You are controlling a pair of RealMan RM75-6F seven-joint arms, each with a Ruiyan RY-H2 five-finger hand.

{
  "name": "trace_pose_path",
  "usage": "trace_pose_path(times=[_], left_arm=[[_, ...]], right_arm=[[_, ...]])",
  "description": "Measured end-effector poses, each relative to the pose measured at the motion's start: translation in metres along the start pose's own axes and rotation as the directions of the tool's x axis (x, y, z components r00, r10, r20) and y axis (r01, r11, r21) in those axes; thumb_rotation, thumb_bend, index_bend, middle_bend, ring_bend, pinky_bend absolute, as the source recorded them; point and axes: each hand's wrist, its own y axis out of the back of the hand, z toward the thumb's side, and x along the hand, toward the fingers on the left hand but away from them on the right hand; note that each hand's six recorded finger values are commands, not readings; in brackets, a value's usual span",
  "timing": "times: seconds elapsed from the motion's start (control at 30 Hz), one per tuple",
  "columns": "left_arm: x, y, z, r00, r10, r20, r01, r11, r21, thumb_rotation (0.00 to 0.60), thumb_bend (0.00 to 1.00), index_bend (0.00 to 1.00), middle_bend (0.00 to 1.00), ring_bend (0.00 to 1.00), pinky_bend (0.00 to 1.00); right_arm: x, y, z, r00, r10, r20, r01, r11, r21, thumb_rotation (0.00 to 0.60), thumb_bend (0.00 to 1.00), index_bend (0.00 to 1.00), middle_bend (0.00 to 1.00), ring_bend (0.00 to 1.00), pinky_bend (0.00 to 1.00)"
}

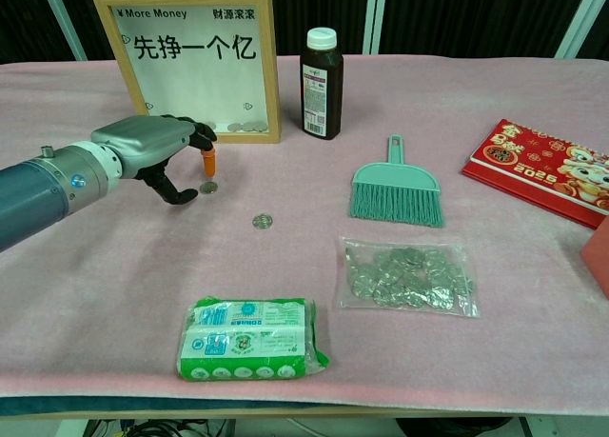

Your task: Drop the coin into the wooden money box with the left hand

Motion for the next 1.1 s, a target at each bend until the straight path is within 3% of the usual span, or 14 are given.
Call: trace_pose_path(times=[1.1], left_arm=[[0.0042, -0.0070, 0.0013, 1.000, -0.009, 0.007, 0.009, 0.999, 0.033, 0.600, 0.38, 0.42, 0.10, 0.01, 0.00]], right_arm=[[-0.0004, -0.0004, 0.0003, 1.000, 0.002, 0.000, -0.002, 1.000, -0.002, 0.600, 0.14, 0.10, 0.00, 0.09, 0.16]])
